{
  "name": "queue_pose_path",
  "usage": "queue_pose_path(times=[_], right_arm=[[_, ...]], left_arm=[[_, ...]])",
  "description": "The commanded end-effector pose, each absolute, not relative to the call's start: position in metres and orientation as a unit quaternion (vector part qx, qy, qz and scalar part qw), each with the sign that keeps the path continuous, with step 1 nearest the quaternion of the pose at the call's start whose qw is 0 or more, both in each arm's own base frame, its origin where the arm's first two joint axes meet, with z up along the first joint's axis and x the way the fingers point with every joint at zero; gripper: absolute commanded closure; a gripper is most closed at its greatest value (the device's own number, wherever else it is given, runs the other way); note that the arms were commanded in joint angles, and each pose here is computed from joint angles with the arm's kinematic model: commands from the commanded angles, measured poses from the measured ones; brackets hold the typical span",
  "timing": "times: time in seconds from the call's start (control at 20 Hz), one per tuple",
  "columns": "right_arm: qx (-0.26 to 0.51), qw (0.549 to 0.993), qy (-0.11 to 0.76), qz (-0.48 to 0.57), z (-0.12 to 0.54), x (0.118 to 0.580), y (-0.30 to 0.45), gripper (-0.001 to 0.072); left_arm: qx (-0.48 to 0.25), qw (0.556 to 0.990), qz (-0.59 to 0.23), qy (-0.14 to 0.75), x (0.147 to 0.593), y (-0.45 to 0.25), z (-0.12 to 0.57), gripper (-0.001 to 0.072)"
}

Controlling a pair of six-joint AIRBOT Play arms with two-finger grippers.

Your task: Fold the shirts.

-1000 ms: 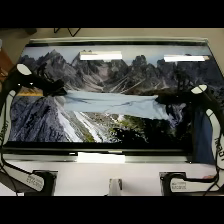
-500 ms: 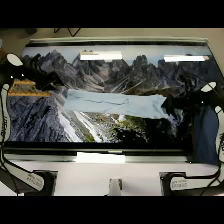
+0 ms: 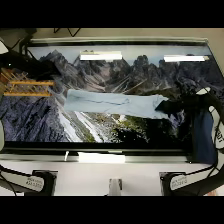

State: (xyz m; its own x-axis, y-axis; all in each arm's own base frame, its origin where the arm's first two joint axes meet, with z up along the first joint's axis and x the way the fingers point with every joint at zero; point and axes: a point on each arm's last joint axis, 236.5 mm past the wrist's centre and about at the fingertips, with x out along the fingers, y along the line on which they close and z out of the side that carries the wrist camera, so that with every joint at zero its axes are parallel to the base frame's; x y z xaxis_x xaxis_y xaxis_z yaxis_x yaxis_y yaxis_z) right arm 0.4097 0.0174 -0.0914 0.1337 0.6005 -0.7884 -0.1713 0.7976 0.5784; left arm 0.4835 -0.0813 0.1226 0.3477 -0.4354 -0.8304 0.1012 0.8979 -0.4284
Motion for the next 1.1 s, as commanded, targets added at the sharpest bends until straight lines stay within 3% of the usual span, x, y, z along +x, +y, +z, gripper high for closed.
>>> queue_pose_path(times=[0.0, 0.1, 0.15, 0.2, 0.25, 0.3, 0.35, 0.4, 0.45, 0.65, 0.85, 1.05], right_arm=[[0.185, 0.724, 0.606, 0.271, -0.105, 0.415, 0.039, 0.0009], [0.173, 0.725, 0.609, 0.272, -0.114, 0.42, 0.059, 0.0024], [0.168, 0.729, 0.606, 0.271, -0.115, 0.424, 0.067, 0.0142], [0.168, 0.729, 0.606, 0.27, -0.113, 0.425, 0.072, 0.0449], [0.18, 0.724, 0.612, 0.264, -0.111, 0.424, 0.075, 0.0685], [0.184, 0.72, 0.613, 0.267, -0.105, 0.422, 0.077, 0.0685], [0.175, 0.721, 0.609, 0.281, -0.095, 0.421, 0.079, 0.0685], [0.165, 0.723, 0.602, 0.295, -0.08, 0.421, 0.08, 0.0685], [0.155, 0.729, 0.594, 0.304, -0.063, 0.421, 0.081, 0.0686], [0.117, 0.764, 0.542, 0.33, 0.029, 0.411, 0.087, 0.0685], [0.078, 0.777, 0.521, 0.344, 0.111, 0.357, 0.094, 0.0685], [0.031, 0.796, 0.53, 0.291, 0.146, 0.311, 0.075, 0.0684]], left_arm=[[-0.131, 0.812, -0.195, 0.535, 0.471, -0.111, 0.143, 0.0104], [-0.119, 0.81, -0.212, 0.534, 0.465, -0.13, 0.147, 0.0105], [-0.114, 0.807, -0.221, 0.535, 0.462, -0.14, 0.147, 0.0105], [-0.108, 0.805, -0.229, 0.537, 0.459, -0.149, 0.146, 0.0109], [-0.103, 0.802, -0.236, 0.539, 0.457, -0.158, 0.144, 0.0114], [-0.099, 0.798, -0.244, 0.543, 0.455, -0.169, 0.14, 0.0118], [-0.094, 0.792, -0.252, 0.548, 0.452, -0.182, 0.133, 0.0268], [-0.088, 0.783, -0.261, 0.557, 0.448, -0.196, 0.122, 0.0603], [-0.081, 0.775, -0.273, 0.565, 0.445, -0.215, 0.108, 0.0667], [-0.115, 0.716, -0.346, 0.596, 0.417, -0.328, 0.041, 0.0671], [-0.164, 0.698, -0.368, 0.593, 0.409, -0.408, -0.007, 0.0672], [-0.275, 0.611, -0.405, 0.622, 0.366, -0.484, -0.021, 0.0672]])
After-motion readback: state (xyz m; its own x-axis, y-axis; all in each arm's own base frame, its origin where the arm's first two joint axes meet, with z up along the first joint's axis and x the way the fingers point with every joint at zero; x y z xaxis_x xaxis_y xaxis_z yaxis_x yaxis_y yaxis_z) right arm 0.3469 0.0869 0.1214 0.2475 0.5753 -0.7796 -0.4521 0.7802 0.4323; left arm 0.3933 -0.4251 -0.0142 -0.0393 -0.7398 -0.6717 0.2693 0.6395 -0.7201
